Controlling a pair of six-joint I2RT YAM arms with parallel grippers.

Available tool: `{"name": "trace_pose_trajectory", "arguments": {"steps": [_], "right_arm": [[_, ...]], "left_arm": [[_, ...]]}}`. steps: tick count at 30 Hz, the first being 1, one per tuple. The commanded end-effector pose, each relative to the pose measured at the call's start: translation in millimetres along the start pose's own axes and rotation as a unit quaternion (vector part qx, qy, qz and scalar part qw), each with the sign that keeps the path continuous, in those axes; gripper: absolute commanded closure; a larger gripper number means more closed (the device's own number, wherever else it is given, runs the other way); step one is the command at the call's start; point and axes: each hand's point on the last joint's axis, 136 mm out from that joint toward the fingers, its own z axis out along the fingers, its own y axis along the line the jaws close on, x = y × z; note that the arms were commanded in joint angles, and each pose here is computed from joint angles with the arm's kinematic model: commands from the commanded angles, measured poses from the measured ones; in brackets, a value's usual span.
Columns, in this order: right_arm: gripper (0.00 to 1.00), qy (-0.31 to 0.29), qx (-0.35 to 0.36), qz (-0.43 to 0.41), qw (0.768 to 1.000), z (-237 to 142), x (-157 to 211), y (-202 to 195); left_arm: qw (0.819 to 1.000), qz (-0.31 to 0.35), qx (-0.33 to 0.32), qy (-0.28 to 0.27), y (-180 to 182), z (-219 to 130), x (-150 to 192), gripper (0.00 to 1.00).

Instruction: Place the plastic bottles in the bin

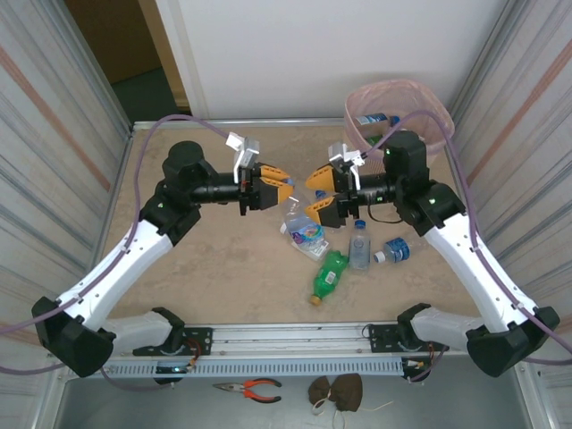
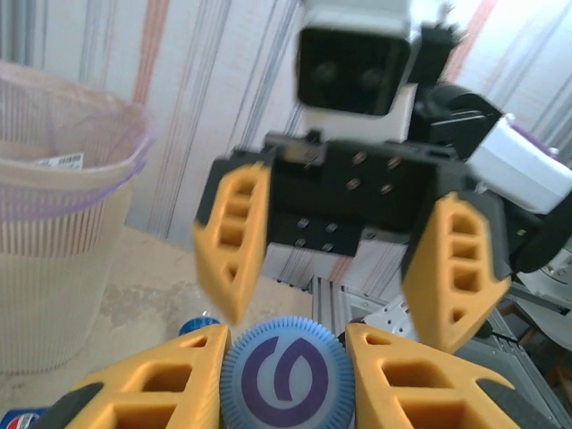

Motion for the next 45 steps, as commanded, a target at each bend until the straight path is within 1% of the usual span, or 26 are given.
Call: {"name": "trace_pose_trajectory", "arguments": {"steps": [1, 6, 9, 16, 18, 19, 21, 23, 26, 27, 30, 33, 39, 45], "right_arm": [[0.27, 0.018, -0.041, 0.0, 0.999, 4.4, 6.6, 17.2], [0.3, 0.036, -0.071, 0.013, 0.997, 15.7, 18.5, 26.9], [0.35, 0.043, -0.077, 0.015, 0.996, 21.7, 20.1, 28.6], [0.5, 0.047, -0.07, 0.015, 0.996, 27.2, 18.4, 25.1], [0.54, 0.047, -0.068, 0.016, 0.996, 27.5, 17.6, 24.2], [0.55, 0.046, -0.07, 0.016, 0.996, 27.3, 16.9, 24.9], [0.57, 0.044, -0.071, 0.016, 0.996, 26.9, 15.4, 25.6], [0.58, 0.044, -0.068, 0.016, 0.997, 27.0, 15.0, 25.3], [0.58, 0.043, -0.052, 0.014, 0.998, 25.0, 13.6, 21.3], [0.58, 0.042, -0.046, 0.013, 0.998, 23.8, 13.2, 19.3], [0.58, 0.037, -0.023, 0.015, 0.999, 17.5, 10.0, 11.4], [0.58, 0.029, 0.01, 0.016, 0.999, 9.3, 4.3, 0.2], [0.59, 0.001, 0.086, 0.021, 0.996, -17.4, -16.5, -26.5], [0.6, -0.042, 0.198, 0.037, 0.979, -64.0, -47.7, -68.9]], "left_arm": [[0.996, 0.073, 0.038, -0.027, -31.6, -10.6, -25.9, 0.89], [0.996, 0.079, 0.038, -0.03, -33.5, -11.5, -29.2, 0.9], [0.996, 0.077, 0.037, -0.03, -32.1, -10.7, -29.2, 0.9], [0.996, 0.079, 0.024, -0.031, -28.8, -11.3, -28.7, 0.89], [0.996, 0.079, 0.014, -0.031, -26.3, -12.3, -28.2, 0.88], [0.996, 0.08, 0.01, -0.032, -26.1, -13.2, -28.4, 0.85], [0.996, 0.08, -0.008, -0.035, -22.1, -14.9, -28.1, 0.74], [0.995, 0.083, -0.025, -0.04, -19.8, -18.0, -28.7, 0.7], [0.993, 0.087, -0.057, -0.047, -14.4, -23.5, -29.0, 0.49], [0.992, 0.089, -0.068, -0.051, -13.2, -26.2, -30.0, 0.44], [0.989, 0.097, -0.096, -0.06, -10.2, -33.7, -29.6, 0.35], [0.986, 0.097, -0.123, -0.064, -5.3, -39.6, -27.9, 0.31], [0.984, 0.091, -0.138, -0.064, -1.9, -43.7, -22.4, 0.3], [0.983, 0.086, -0.149, -0.068, 0.4, -46.9, -20.0, 0.3]]}}
